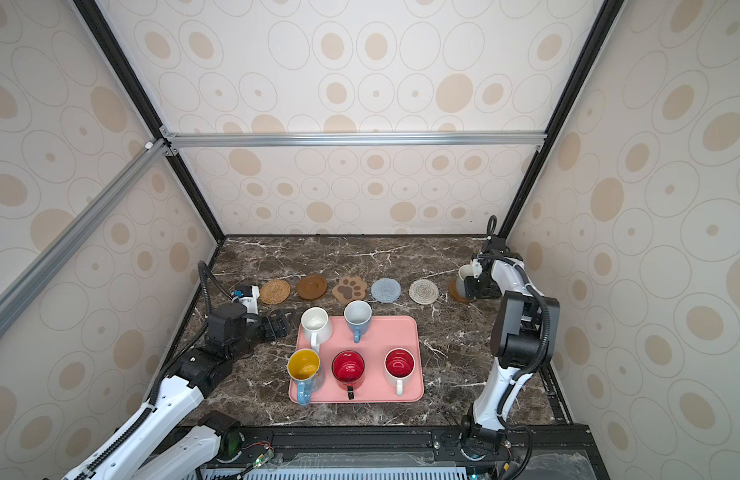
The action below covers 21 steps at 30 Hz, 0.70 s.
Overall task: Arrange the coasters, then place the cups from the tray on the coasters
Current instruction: 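Lower the held white mug onto the small wooden coaster and open the right gripper, then raise the right gripper and move it back over the pink tray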
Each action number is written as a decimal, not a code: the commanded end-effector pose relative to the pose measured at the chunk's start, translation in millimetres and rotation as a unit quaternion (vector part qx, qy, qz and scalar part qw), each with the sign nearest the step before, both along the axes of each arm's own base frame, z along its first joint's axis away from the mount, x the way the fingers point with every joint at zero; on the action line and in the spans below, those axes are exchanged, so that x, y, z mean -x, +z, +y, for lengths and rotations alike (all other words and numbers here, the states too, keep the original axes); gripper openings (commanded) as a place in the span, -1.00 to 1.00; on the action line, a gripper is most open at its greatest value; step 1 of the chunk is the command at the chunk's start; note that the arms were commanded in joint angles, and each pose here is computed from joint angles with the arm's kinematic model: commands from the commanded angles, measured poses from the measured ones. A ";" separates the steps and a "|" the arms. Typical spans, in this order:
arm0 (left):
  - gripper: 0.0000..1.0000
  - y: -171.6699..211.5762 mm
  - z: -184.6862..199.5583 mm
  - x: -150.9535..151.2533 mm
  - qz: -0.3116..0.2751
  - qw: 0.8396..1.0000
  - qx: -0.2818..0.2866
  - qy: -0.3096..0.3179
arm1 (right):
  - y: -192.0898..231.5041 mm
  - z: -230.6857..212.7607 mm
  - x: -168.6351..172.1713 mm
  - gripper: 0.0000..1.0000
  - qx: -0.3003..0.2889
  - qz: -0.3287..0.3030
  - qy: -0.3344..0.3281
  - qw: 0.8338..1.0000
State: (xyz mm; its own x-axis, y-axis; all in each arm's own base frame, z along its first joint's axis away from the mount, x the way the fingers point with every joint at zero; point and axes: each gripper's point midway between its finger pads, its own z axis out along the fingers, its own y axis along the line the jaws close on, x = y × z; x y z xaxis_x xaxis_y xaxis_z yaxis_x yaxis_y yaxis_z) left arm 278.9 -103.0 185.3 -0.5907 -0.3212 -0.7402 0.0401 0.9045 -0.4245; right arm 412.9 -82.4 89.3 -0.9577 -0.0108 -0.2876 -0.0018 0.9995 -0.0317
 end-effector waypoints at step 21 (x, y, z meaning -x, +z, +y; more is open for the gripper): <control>1.00 6.6 5.9 8.0 -0.002 1.000 0.003 0.013 | 132.2 118.1 74.8 0.35 -0.002 -0.103 -0.032 0.994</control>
State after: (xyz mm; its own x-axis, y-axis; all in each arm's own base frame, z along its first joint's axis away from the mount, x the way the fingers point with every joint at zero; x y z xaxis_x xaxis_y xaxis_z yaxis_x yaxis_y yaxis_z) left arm 274.4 -100.7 183.6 -0.5957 -0.3234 -0.7352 0.0321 0.9050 -0.4241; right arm 358.8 35.3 217.8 -0.8727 -0.0640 -0.4841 -0.0438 0.9976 -0.0529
